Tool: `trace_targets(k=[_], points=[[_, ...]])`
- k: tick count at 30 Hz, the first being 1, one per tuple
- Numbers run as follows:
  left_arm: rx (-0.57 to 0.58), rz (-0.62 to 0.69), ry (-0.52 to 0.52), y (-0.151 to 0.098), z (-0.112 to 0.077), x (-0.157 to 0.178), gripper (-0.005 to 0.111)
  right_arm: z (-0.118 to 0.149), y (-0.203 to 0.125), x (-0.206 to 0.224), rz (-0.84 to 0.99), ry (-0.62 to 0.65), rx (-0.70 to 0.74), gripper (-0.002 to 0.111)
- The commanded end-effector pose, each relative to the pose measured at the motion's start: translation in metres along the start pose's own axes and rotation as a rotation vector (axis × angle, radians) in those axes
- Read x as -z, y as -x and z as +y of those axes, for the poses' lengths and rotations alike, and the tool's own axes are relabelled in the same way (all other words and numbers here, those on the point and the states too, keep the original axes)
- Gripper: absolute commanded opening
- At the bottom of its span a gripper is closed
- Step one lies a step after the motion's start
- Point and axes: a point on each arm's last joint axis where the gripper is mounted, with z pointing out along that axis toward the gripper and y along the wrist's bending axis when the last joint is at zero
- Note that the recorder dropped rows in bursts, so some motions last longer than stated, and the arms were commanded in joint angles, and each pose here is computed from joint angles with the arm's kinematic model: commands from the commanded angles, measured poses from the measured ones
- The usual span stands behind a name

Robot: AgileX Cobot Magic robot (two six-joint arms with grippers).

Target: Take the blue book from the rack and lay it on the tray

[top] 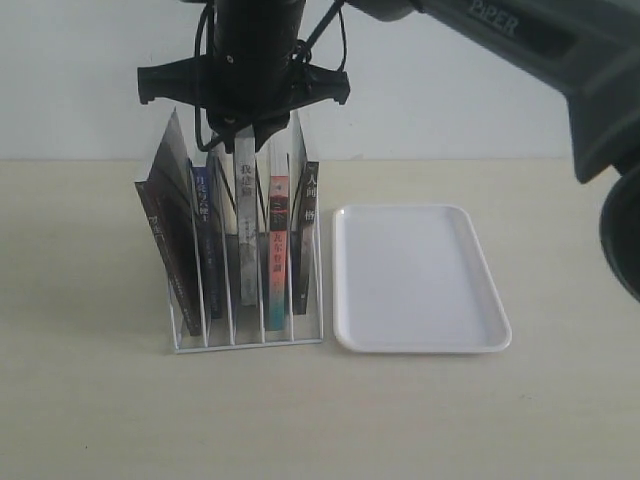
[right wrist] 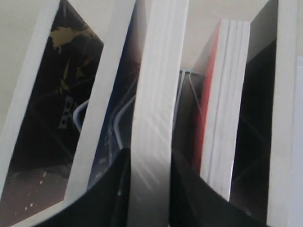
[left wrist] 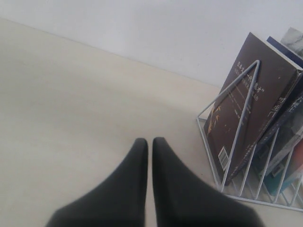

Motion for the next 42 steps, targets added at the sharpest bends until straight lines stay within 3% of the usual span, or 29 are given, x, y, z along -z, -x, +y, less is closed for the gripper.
trace_targets(k=[1,3,6,9,23,29,42], points=[[-0.003,-0.011,-0.004,0.0,0.0,0.0,0.004,-0.001,0.005,0.001,-0.042,-0.006,0.028,0.003],[-0.003,-0.011,-0.004,0.0,0.0,0.0,0.004,-0.001,0.004,-0.001,-0.035,-0.01,0.037,0.011],[-0.003,-0.011,-0.004,0.0,0.0,0.0,0.004,-0.001,0.004,-0.001,-0.037,-0.009,0.044,0.033],[-0.003,-0.011,-0.004,0.0,0.0,0.0,0.004,-0.001,0.004,-0.001,-0.037,-0.009,0.044,0.044],[-0.003,-0.011,-0.004,0.0,0.0,0.0,0.004,-0.002,0.014,0.063,-0.164,0.075,0.021,0.044],[-0.003,-0.011,-0.004,0.0,0.0,0.0,0.004,0.007,0.011,0.06,-0.128,0.172,0.032,0.044],[-0.003,-0.011,-0.004,0.0,0.0,0.0,0.004,0.014,0.011,0.044,-0.118,0.208,0.022,0.044]])
